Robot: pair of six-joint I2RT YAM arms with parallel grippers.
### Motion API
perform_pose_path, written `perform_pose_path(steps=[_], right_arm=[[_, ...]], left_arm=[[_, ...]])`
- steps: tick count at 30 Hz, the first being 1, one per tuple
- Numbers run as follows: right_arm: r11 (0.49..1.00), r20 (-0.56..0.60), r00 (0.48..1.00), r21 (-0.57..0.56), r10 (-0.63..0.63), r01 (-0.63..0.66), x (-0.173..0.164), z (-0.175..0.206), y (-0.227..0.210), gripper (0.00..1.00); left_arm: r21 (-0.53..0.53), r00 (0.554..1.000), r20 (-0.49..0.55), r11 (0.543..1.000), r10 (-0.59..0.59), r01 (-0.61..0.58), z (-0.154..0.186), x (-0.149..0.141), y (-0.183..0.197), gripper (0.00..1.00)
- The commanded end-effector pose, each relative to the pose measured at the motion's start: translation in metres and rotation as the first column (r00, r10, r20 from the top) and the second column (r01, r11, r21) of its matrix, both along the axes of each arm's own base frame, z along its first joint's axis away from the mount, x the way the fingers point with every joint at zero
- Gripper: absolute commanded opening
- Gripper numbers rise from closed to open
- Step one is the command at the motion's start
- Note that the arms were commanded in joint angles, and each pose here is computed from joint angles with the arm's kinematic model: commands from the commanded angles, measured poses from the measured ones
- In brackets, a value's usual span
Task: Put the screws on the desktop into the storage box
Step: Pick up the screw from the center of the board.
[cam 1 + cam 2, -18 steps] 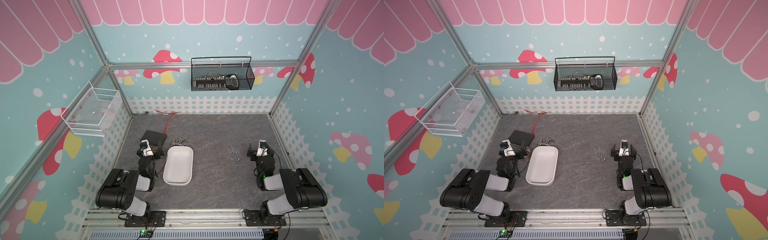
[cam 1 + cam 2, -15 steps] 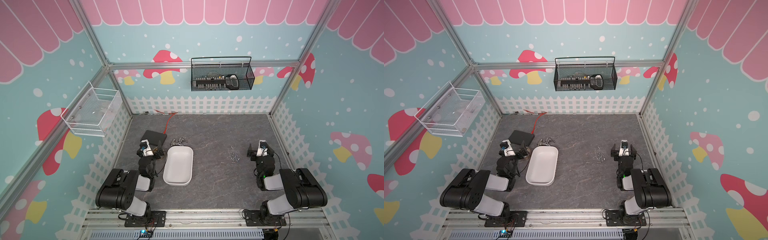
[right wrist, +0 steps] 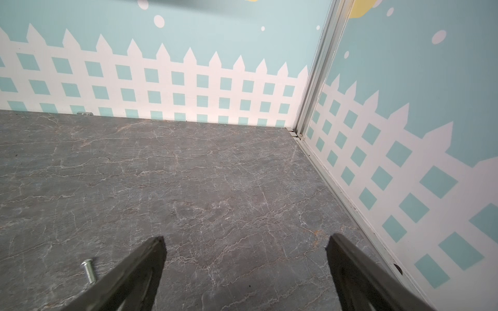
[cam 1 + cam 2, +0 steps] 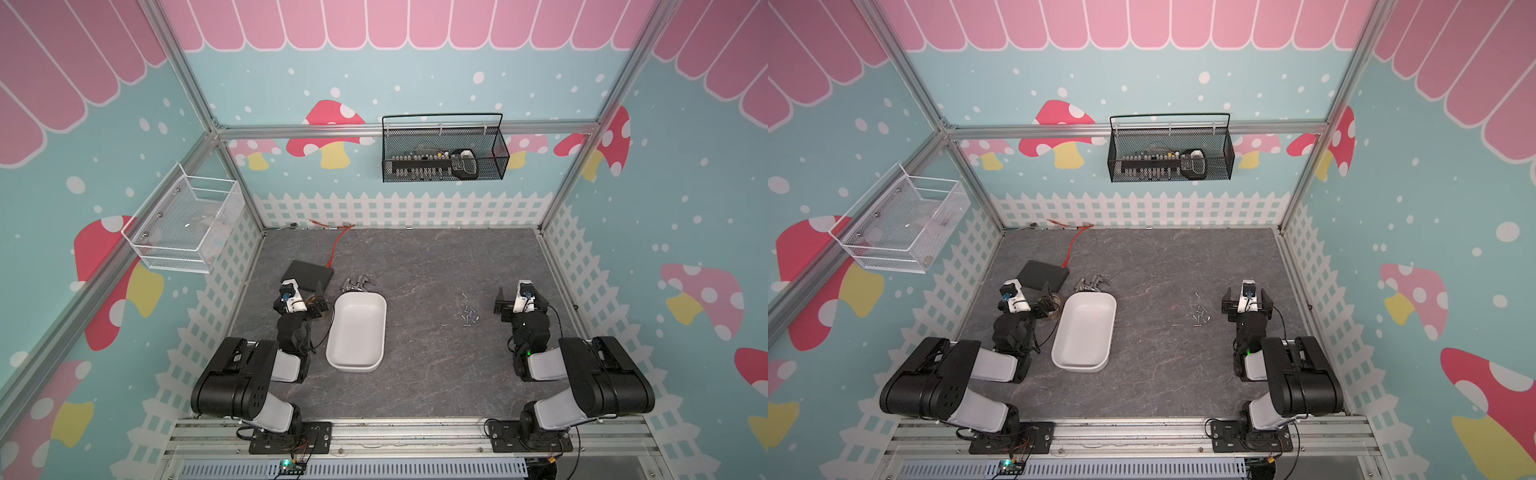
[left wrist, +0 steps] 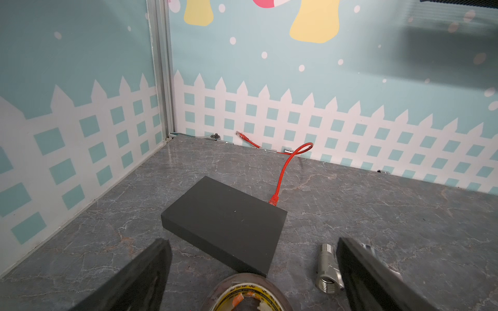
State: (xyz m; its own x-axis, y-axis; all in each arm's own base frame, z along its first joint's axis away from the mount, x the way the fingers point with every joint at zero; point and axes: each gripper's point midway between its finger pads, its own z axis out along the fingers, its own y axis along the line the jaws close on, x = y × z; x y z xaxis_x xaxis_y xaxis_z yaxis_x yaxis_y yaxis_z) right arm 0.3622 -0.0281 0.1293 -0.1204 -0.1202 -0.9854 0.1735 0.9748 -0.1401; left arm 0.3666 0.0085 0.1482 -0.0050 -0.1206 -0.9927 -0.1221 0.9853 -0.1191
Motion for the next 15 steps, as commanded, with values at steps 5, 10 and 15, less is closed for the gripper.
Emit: perform_pose_path(steps=[5,10,15], right_arm=[[1.000,0.028,1.000,-0.007,-0.001,0.002,0.0043,0.0081,0.0009,0.99],[1.000,0.028,1.000,-0.006,-0.001,0.001,0.0043,0.0080,0.0010,0.99],[1.000,0.027,1.000,-0.006,-0.001,0.002,0.0049,0.0081,0.0008,0.99]], left_arm=[[0.013,1.000,0.022,1.000,0.000,0.000,0.0069,0.0040,-0.0015,0.99],[0.013,1.000,0.022,1.000,0.000,-0.001,0.0069,0.0039,-0.0013,0.99],[0.013,1.000,0.021,1.000,-0.001,0.001,0.0068,0.0044,-0.0017,0.99]])
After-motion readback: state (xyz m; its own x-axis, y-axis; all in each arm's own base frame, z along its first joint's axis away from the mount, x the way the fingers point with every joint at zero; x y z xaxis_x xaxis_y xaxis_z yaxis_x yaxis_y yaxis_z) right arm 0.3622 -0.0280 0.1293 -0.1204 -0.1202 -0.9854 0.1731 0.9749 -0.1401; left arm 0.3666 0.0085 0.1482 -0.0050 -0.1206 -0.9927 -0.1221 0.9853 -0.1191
